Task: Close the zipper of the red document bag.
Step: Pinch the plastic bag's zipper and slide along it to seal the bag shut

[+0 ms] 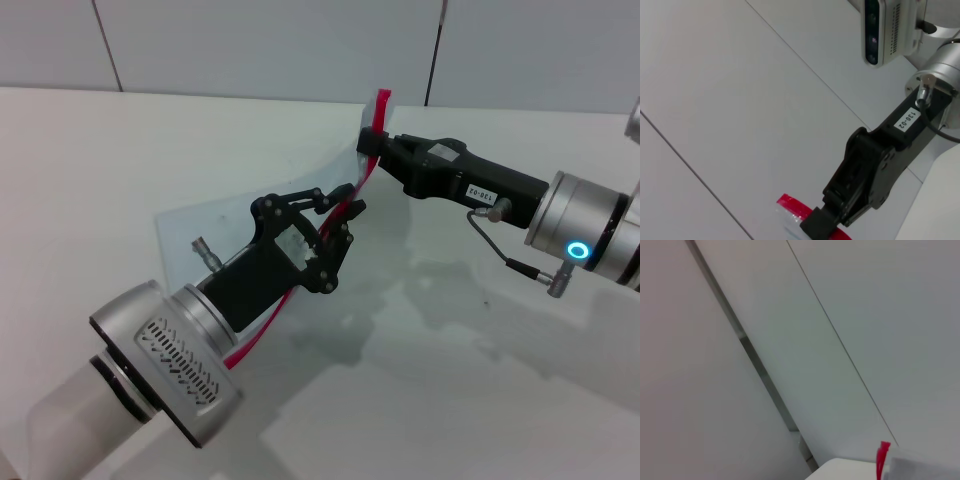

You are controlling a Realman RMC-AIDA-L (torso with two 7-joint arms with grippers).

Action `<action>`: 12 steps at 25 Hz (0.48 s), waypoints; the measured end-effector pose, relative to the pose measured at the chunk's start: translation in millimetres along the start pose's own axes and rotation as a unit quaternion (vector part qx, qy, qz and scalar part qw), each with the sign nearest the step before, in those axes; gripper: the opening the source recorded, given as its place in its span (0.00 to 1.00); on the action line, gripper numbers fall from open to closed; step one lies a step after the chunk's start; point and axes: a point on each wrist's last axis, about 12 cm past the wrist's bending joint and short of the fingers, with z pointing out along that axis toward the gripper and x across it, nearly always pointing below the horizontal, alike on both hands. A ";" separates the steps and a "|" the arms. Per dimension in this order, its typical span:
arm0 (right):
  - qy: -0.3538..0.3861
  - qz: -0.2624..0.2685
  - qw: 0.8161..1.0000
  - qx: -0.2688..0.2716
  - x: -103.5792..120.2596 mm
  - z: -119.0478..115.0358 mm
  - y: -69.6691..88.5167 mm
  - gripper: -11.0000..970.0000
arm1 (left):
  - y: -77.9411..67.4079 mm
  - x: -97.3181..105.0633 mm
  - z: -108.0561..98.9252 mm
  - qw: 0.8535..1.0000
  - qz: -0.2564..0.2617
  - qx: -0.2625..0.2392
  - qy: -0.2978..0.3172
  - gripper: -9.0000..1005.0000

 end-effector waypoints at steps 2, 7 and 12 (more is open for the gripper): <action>0.001 0.000 1.000 0.000 0.2 0.0 0.1 0.03 | 0.1 0.1 -0.1 1.000 0.000 0.000 0.000 0.16; 0.003 -0.002 1.000 0.001 0.7 -1.0 -0.6 0.03 | 0.2 0.3 -0.3 1.000 0.001 0.001 0.000 0.13; 0.002 -0.003 1.000 0.004 1.3 -2.6 -1.4 0.03 | -0.2 0.5 -0.3 1.000 0.001 0.002 0.001 0.10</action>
